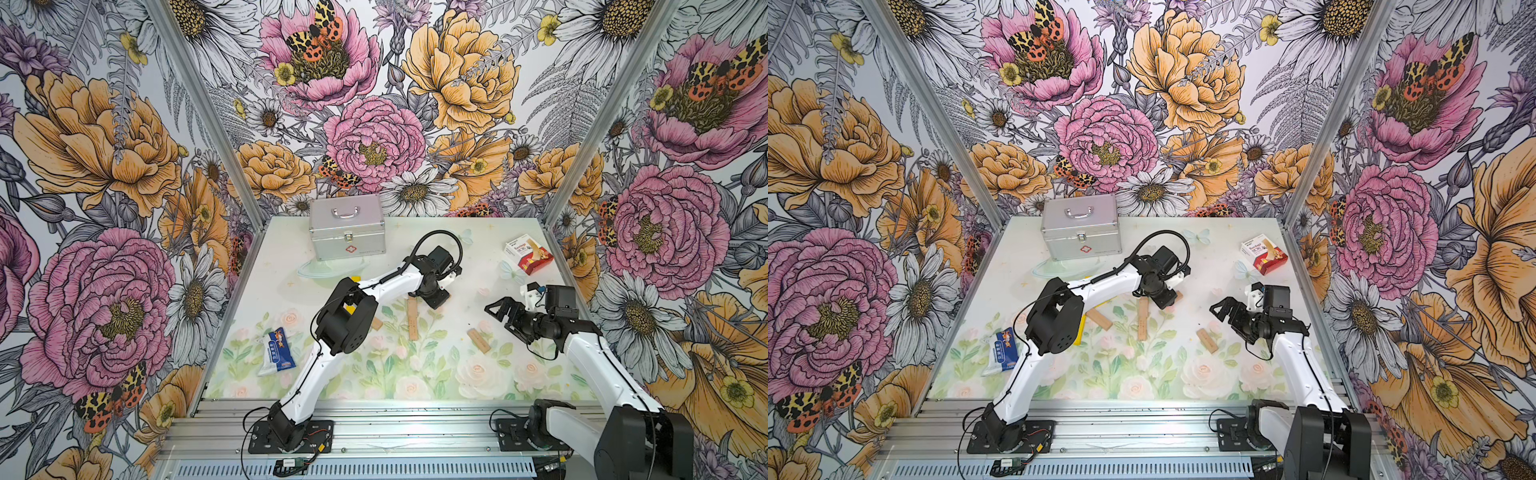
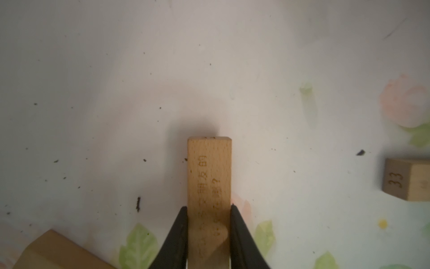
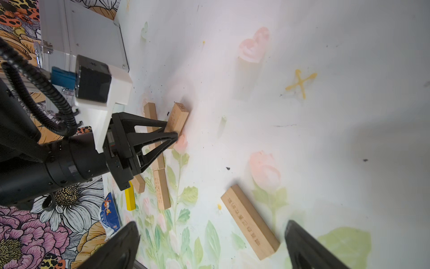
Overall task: Assemble the letter k with building blocks
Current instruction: Pick up the building block from the center of the board.
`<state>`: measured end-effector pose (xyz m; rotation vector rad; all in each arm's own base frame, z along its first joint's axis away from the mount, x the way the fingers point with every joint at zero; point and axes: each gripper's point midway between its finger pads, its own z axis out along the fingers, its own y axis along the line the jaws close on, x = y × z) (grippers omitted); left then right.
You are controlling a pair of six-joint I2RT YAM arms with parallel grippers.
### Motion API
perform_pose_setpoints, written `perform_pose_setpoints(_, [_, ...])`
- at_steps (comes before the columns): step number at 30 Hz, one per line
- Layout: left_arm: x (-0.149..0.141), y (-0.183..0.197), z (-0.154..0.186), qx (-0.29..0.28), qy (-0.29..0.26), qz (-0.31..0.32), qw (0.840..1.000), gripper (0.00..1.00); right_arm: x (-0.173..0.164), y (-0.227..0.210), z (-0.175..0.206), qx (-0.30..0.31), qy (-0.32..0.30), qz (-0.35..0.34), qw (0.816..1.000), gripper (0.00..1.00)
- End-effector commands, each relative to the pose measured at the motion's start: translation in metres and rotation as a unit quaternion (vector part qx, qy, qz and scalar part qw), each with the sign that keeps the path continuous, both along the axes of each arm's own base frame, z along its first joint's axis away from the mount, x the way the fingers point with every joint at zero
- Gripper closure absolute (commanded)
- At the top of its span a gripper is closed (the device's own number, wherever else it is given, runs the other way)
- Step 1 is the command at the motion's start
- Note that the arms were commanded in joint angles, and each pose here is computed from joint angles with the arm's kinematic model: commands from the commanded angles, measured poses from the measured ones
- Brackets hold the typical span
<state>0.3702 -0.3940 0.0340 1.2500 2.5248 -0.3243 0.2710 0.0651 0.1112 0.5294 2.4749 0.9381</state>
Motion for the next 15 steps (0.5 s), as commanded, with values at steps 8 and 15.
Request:
perform_pose_setpoints(8, [0.006,0.007,0.047,-0.032,-0.017,0.059,0.998,1.0,0.012,0.005,0.011,-0.021,-0.019,0.011,1.0,0.01])
perform_pose_setpoints(15, [0.004,0.021,0.046,-0.024,-0.011,0.081,0.996,1.0,0.012,0.011,0.006,-0.026,-0.014,0.014,0.999,0.01])
